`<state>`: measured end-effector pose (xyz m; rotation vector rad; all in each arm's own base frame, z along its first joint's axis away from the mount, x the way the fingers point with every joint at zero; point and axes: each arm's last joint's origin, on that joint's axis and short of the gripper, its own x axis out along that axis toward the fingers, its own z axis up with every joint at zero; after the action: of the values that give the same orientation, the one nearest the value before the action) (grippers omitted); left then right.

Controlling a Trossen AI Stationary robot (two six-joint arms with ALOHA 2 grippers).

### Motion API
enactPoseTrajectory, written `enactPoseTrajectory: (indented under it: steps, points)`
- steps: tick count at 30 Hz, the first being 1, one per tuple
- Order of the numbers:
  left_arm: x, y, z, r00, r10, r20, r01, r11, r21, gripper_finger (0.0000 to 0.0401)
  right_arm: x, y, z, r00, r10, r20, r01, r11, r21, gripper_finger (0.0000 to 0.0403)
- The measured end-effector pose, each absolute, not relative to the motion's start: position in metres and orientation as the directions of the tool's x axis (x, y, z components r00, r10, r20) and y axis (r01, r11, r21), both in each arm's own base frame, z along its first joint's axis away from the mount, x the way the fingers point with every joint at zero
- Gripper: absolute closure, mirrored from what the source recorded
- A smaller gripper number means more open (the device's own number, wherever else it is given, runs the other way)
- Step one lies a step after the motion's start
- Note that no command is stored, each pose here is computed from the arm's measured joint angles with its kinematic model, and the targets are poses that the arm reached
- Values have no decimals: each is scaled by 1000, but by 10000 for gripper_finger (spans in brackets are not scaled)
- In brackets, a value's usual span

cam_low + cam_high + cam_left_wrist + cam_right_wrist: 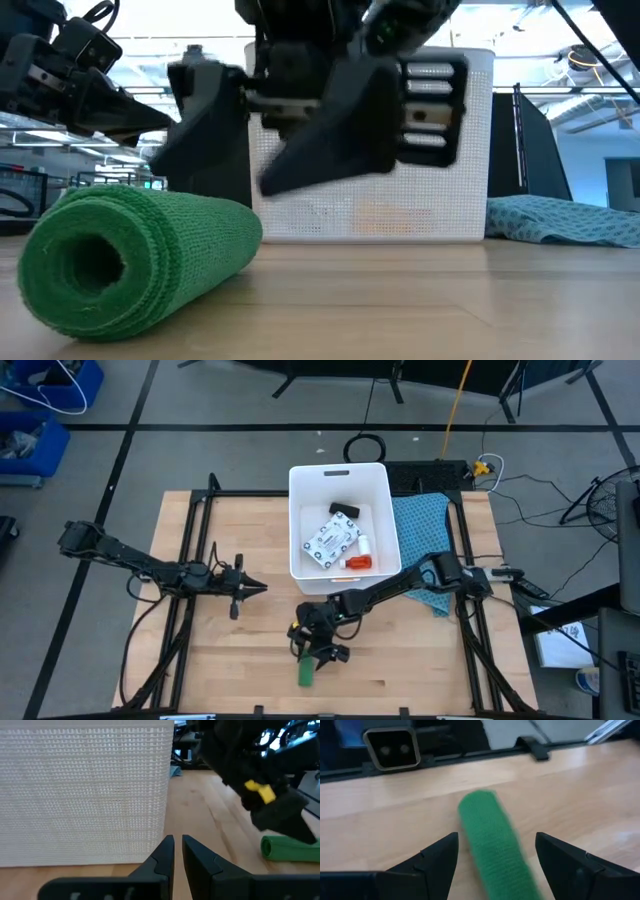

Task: Pick & place medical supplies in basket/bin
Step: Put the green bandage into the white bin

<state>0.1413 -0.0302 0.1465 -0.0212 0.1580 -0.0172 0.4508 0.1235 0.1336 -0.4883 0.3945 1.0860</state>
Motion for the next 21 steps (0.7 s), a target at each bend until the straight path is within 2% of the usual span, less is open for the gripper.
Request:
enactPoseTrajectory:
  steps: [5, 10, 21]
  points:
    - [142, -29, 147, 988, -8, -156, 6, 1000, -9, 359, 453, 120, 112, 394, 741, -544, -913, 383, -139, 151]
    - [142, -25, 147, 988, 18, -156, -20, 1000, -8, 359, 456, 114, 103, 374, 762, -528, -915, 398, -73, 174]
    - [143, -23, 147, 987, 25, -157, -29, 999, -18, 359, 453, 111, 100, 351, 757, -552, -916, 399, -36, 277]
